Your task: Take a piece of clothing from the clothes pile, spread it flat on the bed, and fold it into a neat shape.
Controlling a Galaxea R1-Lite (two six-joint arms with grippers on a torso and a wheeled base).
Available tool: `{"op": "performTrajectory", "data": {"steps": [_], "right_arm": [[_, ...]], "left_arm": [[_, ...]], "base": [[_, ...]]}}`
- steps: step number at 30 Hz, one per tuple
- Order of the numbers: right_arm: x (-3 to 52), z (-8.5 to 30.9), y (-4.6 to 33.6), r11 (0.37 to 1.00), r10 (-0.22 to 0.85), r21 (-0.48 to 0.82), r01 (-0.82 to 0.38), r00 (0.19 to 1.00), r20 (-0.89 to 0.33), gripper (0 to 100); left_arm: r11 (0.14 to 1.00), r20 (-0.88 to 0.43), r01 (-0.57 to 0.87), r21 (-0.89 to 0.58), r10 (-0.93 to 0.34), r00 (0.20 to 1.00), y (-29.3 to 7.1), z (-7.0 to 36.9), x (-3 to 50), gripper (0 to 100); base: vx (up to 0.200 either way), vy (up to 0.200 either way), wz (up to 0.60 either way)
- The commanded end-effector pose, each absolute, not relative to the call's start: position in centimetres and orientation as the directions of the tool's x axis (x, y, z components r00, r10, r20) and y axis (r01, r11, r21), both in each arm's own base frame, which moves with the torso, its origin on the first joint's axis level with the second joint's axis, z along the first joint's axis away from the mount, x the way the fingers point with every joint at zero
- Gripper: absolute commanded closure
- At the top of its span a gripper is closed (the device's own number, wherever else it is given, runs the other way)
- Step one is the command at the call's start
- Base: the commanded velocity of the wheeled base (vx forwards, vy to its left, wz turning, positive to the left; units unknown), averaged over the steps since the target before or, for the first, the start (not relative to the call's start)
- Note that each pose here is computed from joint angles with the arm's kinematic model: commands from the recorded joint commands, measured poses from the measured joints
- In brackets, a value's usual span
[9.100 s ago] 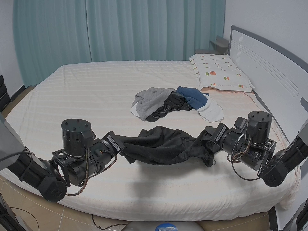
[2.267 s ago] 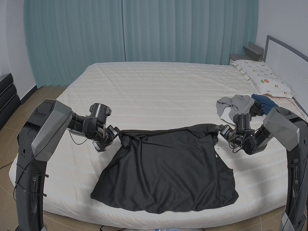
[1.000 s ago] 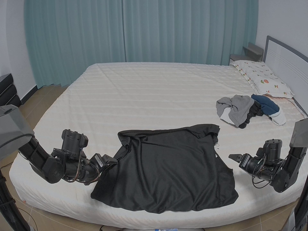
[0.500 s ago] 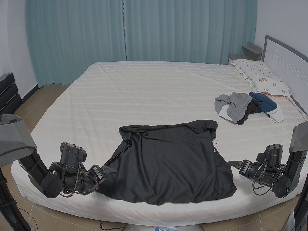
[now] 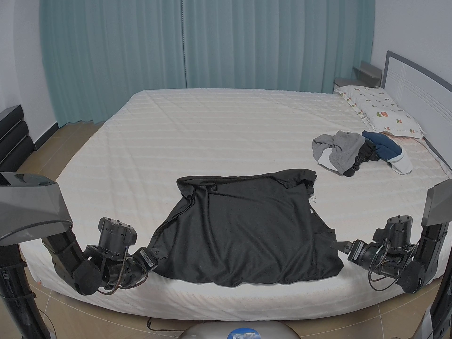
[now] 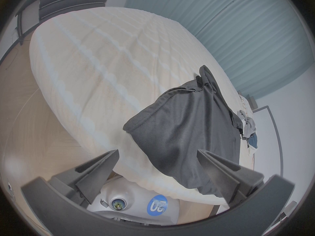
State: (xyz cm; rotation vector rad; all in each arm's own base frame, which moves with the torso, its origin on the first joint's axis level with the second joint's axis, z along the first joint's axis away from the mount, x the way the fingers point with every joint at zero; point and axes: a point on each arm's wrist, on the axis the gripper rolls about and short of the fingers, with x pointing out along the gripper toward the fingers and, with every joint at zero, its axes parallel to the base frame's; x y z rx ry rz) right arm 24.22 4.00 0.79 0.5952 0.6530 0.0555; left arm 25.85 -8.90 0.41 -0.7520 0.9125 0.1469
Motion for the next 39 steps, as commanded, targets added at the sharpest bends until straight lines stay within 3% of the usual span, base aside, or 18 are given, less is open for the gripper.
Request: {"op": "performTrajectory", "data": {"steps": [1,18,19,39], "right_arm": [[24.2,0.3,4.2,0.835,0.235,0.533,0.137,0.787,-0.57,0],[24.5,-0.1,4.3,0.835,0.241,0.532,0.137,0.779,-0.579,0],[24.5,-0.1,4.5,0.833,0.244,0.536,0.136,0.779,-0.577,0],[29.4,-3.8,4.8,0.805,0.228,0.568,0.172,0.794,-0.564,0]], "left_arm": [[0.746,-0.777,-0.438,-0.501,-0.166,0.607,-9.1,-0.9,26.4,0],[0.756,-0.741,-0.429,-0.495,-0.109,0.663,-9.3,-2.6,28.6,0],[0.762,-0.742,-0.425,-0.488,-0.105,0.662,-9.3,-2.7,28.7,100],[0.704,-0.708,-0.481,-0.523,-0.044,0.705,-7.4,-1.1,28.9,100]], "base": [[0.0,0.0,0.0],[0.0,0.0,0.0],[0.0,0.0,0.0],[0.0,0.0,0.0]]}}
